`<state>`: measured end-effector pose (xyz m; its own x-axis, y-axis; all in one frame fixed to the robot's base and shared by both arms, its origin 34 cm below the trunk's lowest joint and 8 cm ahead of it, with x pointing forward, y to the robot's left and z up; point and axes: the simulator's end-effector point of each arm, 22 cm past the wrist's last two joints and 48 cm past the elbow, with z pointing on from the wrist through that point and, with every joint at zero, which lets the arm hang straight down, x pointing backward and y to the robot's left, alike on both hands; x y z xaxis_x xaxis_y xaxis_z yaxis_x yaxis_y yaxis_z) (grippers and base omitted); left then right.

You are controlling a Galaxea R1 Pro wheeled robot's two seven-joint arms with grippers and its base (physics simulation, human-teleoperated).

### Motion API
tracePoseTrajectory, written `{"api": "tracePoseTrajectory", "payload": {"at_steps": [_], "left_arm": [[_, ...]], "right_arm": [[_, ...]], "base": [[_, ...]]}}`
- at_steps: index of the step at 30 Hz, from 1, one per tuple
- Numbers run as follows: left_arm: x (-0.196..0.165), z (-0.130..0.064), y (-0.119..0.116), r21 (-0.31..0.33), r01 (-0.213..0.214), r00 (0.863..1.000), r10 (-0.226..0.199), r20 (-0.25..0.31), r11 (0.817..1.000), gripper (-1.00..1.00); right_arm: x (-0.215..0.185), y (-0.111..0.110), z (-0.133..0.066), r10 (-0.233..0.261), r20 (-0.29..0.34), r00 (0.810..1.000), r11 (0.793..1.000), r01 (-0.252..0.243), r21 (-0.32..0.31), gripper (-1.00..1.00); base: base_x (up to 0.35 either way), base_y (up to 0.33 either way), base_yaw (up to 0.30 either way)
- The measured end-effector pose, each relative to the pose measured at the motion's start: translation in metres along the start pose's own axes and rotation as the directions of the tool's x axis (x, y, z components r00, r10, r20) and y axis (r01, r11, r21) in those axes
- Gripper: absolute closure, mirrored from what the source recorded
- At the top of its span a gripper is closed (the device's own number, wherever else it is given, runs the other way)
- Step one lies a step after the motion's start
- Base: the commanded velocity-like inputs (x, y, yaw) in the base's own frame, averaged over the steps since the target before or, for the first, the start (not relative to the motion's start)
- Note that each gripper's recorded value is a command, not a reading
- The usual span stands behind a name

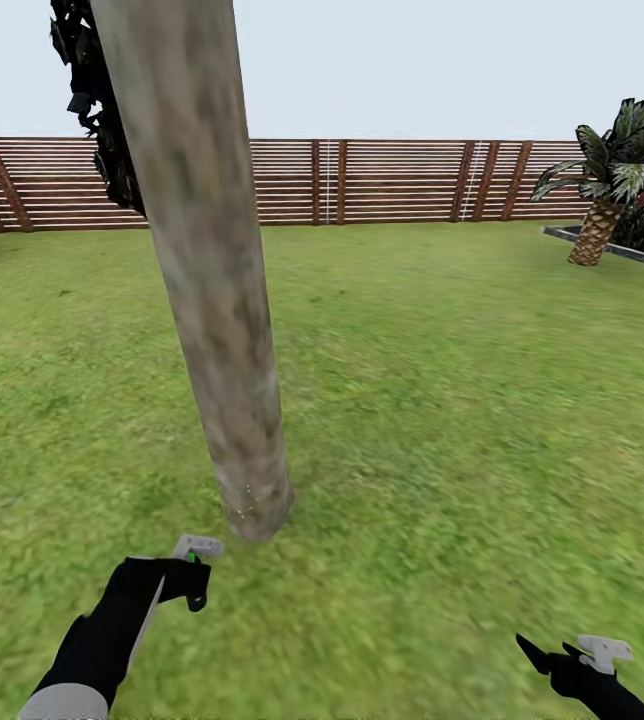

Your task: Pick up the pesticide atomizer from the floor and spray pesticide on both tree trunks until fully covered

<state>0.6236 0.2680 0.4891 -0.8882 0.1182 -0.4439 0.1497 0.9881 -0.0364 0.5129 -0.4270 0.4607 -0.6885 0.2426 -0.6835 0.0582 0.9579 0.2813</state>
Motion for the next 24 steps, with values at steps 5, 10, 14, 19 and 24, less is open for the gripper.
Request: {"api": "tracePoseTrajectory", "payload": {"at_steps": [5,10,14,19,24], "left_arm": [[-0.031,-0.009,-0.018,0.022,0.008,0.999,-0.009,0.042,1.0,1.0],[-0.062,-0.03,-0.055,0.052,0.003,1.0,-0.004,0.024,0.999,1.0],[-0.072,-0.039,-0.031,0.016,0.007,0.999,-0.008,0.043,1.0,1.0],[-0.084,-0.059,0.015,0.091,0.041,0.998,-0.044,0.034,0.995,1.0],[-0.113,-0.082,0.044,0.119,0.039,0.997,-0.047,0.062,0.992,1.0]], "right_arm": [[0.0,0.0,0.0,0.0,0.0,1.0,1.0,0.0,0.0,-1.0],[0.0,0.0,0.0,0.0,0.0,1.0,1.0,0.0,0.0,-1.0],[0.0,0.0,0.0,0.0,0.0,1.0,1.0,0.0,0.0,-1.0],[0.0,0.0,0.0,0.0,0.0,1.0,1.0,0.0,0.0,-1.0],[-0.001,-0.001,0.0,0.0,0.001,1.0,1.0,0.0,0.002,-1.0]], "base": [[-0.003,0.001,0.0],[0.0,0.0,0.0],[0.0,0.0,0.0],[0.0,0.0,0.0],[0.0,0.0,0.0]]}}
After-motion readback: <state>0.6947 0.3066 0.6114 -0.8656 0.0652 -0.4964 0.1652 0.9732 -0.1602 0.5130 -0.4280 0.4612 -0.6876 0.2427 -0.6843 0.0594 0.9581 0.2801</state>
